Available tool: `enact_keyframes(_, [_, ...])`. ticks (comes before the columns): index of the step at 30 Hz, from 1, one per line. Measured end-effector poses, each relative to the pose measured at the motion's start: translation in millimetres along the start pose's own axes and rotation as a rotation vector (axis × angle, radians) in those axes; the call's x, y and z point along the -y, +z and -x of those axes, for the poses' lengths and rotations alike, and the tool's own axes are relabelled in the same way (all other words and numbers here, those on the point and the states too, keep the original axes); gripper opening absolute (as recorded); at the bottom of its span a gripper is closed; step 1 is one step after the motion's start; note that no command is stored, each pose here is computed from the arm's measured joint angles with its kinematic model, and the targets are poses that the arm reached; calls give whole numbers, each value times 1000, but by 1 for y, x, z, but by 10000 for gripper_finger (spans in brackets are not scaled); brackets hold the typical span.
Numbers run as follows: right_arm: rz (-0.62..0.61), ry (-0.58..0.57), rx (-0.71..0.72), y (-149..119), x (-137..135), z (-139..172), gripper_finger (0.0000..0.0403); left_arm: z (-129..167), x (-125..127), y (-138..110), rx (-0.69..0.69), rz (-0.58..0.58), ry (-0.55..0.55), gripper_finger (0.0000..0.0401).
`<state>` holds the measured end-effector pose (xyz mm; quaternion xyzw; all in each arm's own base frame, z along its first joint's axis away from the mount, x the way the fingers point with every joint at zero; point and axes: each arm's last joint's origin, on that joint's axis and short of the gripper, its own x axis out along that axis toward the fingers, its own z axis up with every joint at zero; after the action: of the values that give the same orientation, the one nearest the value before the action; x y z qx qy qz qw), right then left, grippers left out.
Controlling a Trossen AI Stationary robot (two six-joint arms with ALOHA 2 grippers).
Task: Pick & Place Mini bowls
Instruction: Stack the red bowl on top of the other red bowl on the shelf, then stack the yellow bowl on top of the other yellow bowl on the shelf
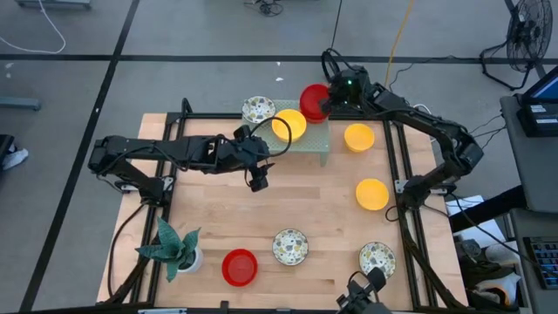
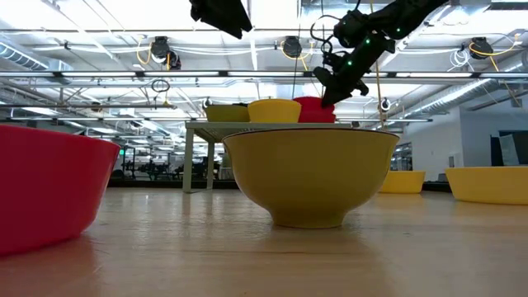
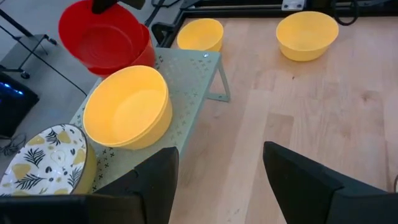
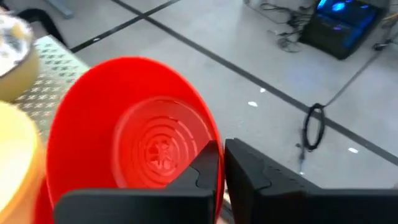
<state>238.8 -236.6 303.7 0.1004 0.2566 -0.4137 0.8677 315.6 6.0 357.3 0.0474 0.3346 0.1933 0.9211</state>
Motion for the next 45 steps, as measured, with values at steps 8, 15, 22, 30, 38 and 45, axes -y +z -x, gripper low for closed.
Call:
enact_keyframes(8, [-8, 36, -7, -1, -1, 0, 48, 0, 0, 0, 0, 2, -1, 239])
enact_keyframes(15, [-13, 55, 47, 5, -2, 0, 113, 0, 0, 0, -2, 1, -1, 239])
enact_keyframes(22, [-14, 120, 154, 17, -3, 9, 158, 0, 0, -3, -28, -8, 1, 239])
enact_keyframes(30, [60, 110, 150, 21, 5, 62, 161, 0, 0, -8, -75, -25, 4, 239])
enact_keyframes(38, [119, 206, -132, -18, -4, 101, 145, 0, 0, -8, -80, -24, 4, 239])
enact_keyframes(45, [154, 238, -340, -88, -14, 87, 149, 0, -1, -10, -94, 1, 5, 239])
